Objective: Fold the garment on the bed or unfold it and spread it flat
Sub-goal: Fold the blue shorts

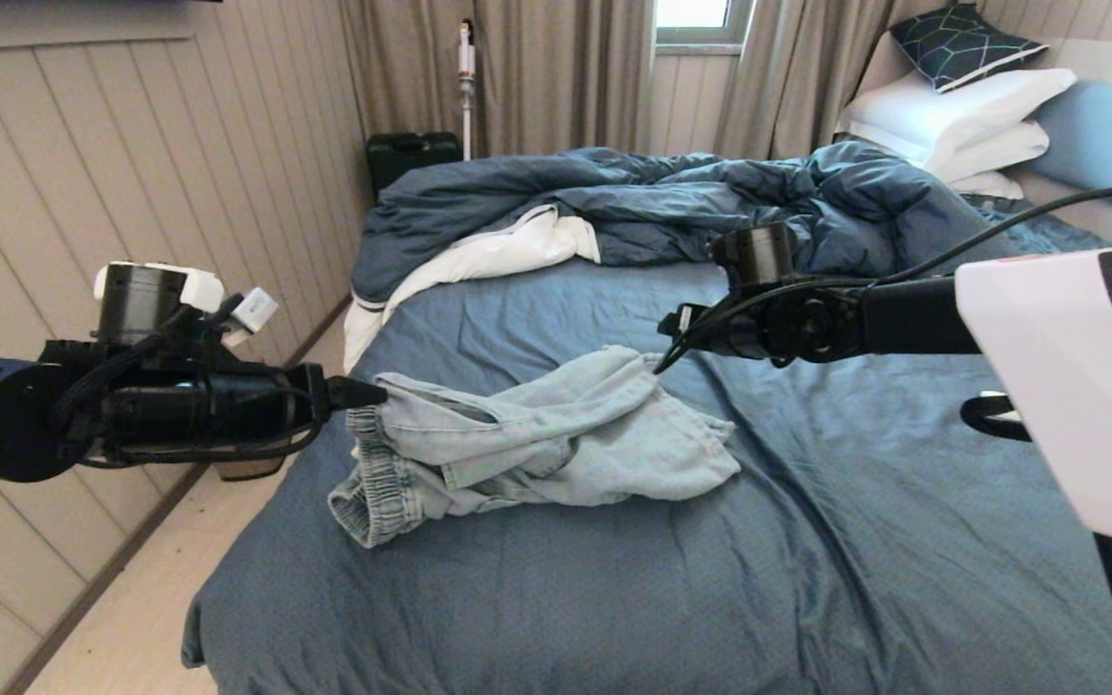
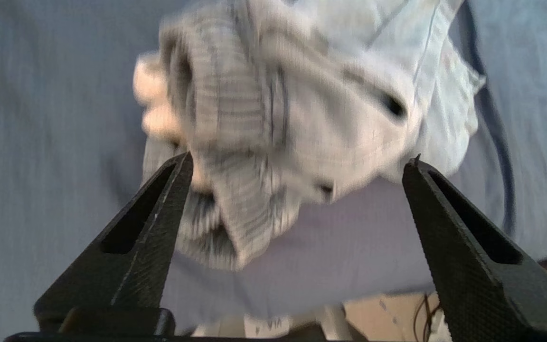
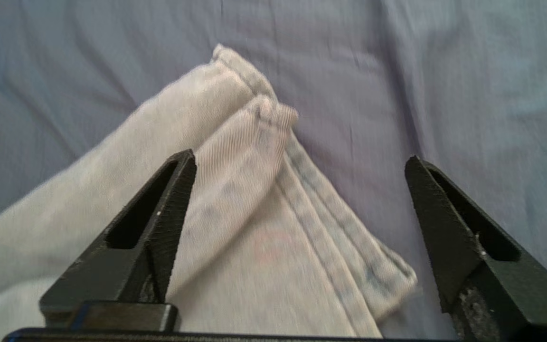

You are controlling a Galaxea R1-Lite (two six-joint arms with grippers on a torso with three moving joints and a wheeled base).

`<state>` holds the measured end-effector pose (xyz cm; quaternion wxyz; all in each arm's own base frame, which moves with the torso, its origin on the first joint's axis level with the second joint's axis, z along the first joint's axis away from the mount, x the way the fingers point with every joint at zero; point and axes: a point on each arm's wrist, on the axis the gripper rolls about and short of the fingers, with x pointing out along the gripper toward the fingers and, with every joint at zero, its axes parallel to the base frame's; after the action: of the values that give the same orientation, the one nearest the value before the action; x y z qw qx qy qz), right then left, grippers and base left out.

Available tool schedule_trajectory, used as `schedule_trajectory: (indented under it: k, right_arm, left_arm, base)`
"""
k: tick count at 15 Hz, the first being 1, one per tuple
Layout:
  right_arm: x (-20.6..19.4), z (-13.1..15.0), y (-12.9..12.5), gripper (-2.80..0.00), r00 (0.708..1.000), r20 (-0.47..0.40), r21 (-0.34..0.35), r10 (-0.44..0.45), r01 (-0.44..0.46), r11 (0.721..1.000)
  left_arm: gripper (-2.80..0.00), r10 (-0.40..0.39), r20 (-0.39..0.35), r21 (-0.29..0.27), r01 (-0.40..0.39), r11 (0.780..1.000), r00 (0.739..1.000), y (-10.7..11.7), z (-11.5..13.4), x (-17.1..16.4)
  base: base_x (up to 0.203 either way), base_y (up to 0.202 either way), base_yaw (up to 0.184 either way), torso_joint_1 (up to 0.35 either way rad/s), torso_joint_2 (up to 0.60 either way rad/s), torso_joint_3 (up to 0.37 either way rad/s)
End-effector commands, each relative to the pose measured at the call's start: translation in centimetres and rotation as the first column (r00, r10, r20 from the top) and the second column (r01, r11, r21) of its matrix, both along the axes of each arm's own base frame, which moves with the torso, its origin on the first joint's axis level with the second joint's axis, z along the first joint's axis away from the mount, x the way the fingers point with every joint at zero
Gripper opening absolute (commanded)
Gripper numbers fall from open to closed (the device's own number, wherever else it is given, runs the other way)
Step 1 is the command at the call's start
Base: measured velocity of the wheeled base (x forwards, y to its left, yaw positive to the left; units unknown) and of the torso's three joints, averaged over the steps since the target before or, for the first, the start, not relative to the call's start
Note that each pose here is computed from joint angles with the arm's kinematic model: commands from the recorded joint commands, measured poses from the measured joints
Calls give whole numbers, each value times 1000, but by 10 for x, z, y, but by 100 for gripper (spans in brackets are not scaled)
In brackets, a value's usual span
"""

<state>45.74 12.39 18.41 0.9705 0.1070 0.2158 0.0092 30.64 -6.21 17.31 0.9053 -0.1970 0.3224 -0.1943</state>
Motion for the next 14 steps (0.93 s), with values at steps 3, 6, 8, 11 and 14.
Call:
schedule_trajectory:
  k: [3,6,8,11,14]
  right_arm:
    - [-37,7,-6,-280,998,-58,-14,15,-16,1000]
    - [-54,-5,-13,-280,991,-130,-20,29,-32,999]
    - [-61,-13,-18,-280,986,-166,-17,33,-36,999]
    - [-74,-8,-21,-280,983,-177,2,54,-54,999]
    - [-80,-4,-21,-280,982,-176,26,65,-62,998]
  left_arm:
    - [-280,-24,-40,24,25,999,999,4,-9,-39]
    - [-280,-37,-97,40,41,998,995,2,-25,-42]
    - [-280,-37,-121,45,43,998,992,1,-32,-36]
    - [-280,-32,-131,58,40,998,991,-5,-40,-19]
    - [-280,-14,-154,77,27,997,988,-8,-50,-3]
  base:
    - [0,0,0,0,0,0]
    - [0,0,0,0,0,0]
    - [0,0,0,0,0,0]
    - [0,0,0,0,0,0]
    - [0,0,0,0,0,0]
